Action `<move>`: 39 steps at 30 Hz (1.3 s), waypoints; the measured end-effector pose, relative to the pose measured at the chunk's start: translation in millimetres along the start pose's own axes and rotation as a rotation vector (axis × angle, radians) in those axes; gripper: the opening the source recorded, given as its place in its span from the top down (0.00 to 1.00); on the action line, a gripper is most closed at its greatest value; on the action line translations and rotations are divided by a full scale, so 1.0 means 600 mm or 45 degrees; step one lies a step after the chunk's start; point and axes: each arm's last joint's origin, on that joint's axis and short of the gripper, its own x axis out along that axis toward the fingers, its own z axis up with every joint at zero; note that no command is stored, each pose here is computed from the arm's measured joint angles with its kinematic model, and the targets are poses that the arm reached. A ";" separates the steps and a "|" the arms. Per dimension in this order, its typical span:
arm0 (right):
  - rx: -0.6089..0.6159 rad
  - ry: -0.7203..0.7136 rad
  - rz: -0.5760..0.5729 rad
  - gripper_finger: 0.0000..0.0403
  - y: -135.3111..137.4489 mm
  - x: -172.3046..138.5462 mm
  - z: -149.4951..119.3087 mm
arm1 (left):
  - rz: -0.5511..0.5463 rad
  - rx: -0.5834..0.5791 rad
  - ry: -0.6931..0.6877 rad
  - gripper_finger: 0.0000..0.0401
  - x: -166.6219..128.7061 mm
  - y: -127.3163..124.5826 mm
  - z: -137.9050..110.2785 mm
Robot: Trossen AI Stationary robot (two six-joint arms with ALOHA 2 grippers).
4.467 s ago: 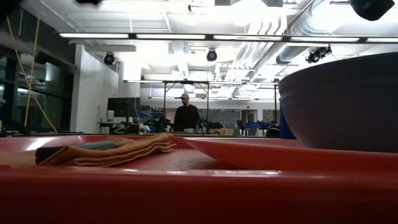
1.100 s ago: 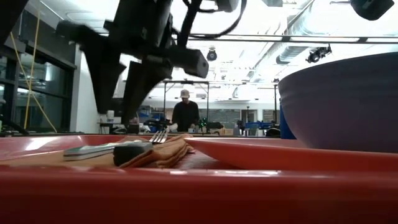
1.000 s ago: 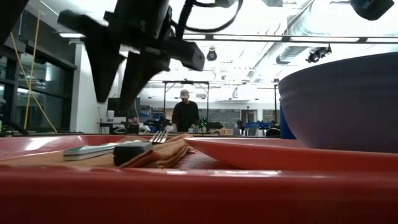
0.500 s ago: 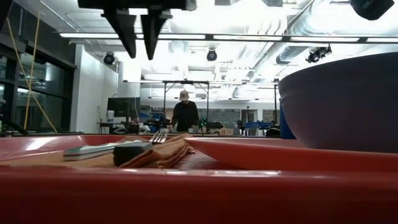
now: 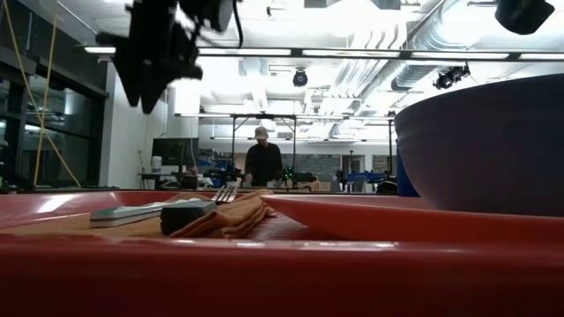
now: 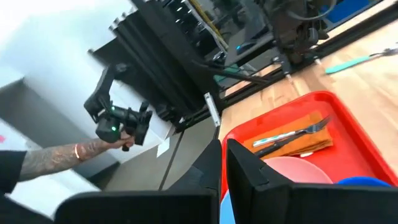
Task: Set up tray
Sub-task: Put the blue spoon on the left side of the blue patterned fork
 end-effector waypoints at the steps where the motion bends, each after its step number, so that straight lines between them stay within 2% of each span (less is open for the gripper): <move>1: 0.009 -0.015 -0.019 1.00 -0.001 0.000 0.001 | 0.011 0.039 0.025 0.54 0.012 0.006 0.010; 5: 0.032 -0.066 -0.083 1.00 -0.003 0.000 0.002 | -0.002 0.182 0.133 0.54 0.059 0.031 0.057; 12: 0.096 -0.122 -0.144 1.00 -0.006 -0.001 0.004 | -0.311 0.229 0.186 0.54 0.133 0.066 0.125; 20: 0.110 -0.137 -0.160 1.00 -0.006 -0.001 0.005 | -0.373 0.259 0.196 0.54 0.171 0.113 0.161; 24: 0.094 -0.149 -0.176 1.00 -0.007 -0.001 0.005 | -0.482 0.255 0.227 0.54 0.191 0.120 0.162; 28: 0.088 -0.148 -0.177 1.00 -0.007 -0.001 0.005 | -0.528 0.265 0.272 0.54 0.216 0.109 0.143; 32: 0.087 -0.148 -0.177 1.00 -0.007 -0.001 0.005 | -0.484 0.247 0.352 0.54 0.238 0.105 0.117; 39: 0.087 -0.148 -0.177 1.00 -0.007 -0.001 0.005 | -0.385 0.071 0.460 0.54 0.263 0.105 0.088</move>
